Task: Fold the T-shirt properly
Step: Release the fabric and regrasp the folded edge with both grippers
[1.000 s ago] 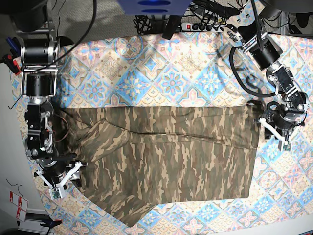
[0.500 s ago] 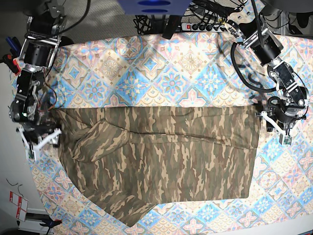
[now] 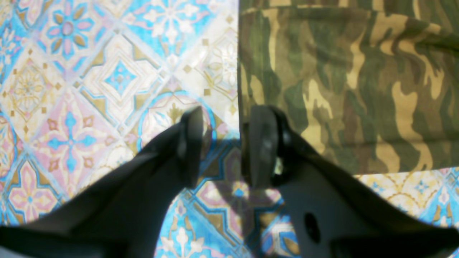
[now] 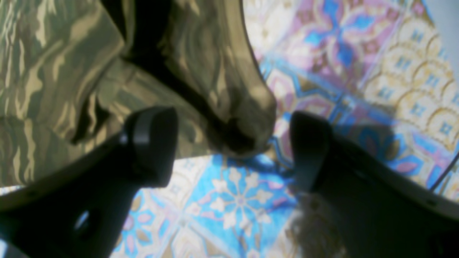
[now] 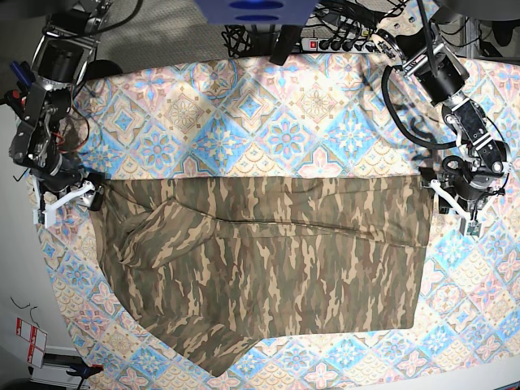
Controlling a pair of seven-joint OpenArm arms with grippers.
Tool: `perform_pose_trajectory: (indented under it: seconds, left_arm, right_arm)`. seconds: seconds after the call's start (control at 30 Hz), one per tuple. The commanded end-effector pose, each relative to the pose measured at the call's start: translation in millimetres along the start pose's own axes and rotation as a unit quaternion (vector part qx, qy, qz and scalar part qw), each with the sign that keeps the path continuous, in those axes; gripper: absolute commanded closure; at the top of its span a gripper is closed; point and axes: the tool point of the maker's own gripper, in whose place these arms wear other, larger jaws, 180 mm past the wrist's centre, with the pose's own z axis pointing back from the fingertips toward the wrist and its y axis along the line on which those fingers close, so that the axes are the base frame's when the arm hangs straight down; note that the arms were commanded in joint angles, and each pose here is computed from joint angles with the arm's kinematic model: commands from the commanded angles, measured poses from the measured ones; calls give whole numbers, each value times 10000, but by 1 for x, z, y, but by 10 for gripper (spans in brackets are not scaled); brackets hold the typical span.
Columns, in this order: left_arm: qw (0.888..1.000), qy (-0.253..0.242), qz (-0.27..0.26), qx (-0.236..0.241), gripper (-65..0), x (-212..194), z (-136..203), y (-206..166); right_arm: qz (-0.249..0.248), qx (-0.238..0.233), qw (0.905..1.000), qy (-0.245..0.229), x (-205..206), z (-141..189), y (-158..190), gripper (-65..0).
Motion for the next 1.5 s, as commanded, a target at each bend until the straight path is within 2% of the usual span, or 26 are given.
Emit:
perform_pose_trajectory:
  seconds: [0.0,0.2,0.33,0.4,0.53,0.63,0.77,0.93,1.2,1.27,1.33,1.47]
  left_arm:
    - [9995,-291,-11,118,-225,19,5,10]
    - [9995,-291,-16,124,-225,19,5,11]
    - [9995,-291,-16,124,-225,19,5,11]
    - [9995,-291,-16,124,-225,19,5,11]
    - [9995,-291,-11,118,-225,19,5,10]
    - [9995,-291,-7,111,-225,19,5,10]
    - [9997,-231,-15,105,-225,13,5,9]
    - [9997,-223,-24,117,-225,12,5,10]
    - [9996,-242,-52,145,-225,16,6,14]
    - [9997,-145,-196,-56,-225,18,-4,2]
    - [9994,-26,-301,-155,-226,23,-14,7]
    - [9984,260,52,-494,-226,19,-38,9]
  right_arm:
    - [117,48,9997,-193,15,2,-2,-481]
    - [-80,287,9993,224,-31,-17,-7,-480]
    - [-258,265,9992,175,-42,-23,-13,-481]
    - [-133,208,9994,241,-48,-26,-15,-482]
    - [286,132,9992,262,-35,-36,-9,-482]
    - [273,98,9991,301,-31,-42,-10,-480]
    - [192,227,9995,123,-15,-50,-4,-480]
    - [-87,257,9995,138,-26,-61,-6,-480]
    - [142,484,9982,314,-31,-80,17,-466]
    - [142,488,9984,260,-28,-80,17,-432]
    - [150,492,9983,287,-28,-80,18,-398]
    - [158,495,9982,307,-28,-80,18,-399]
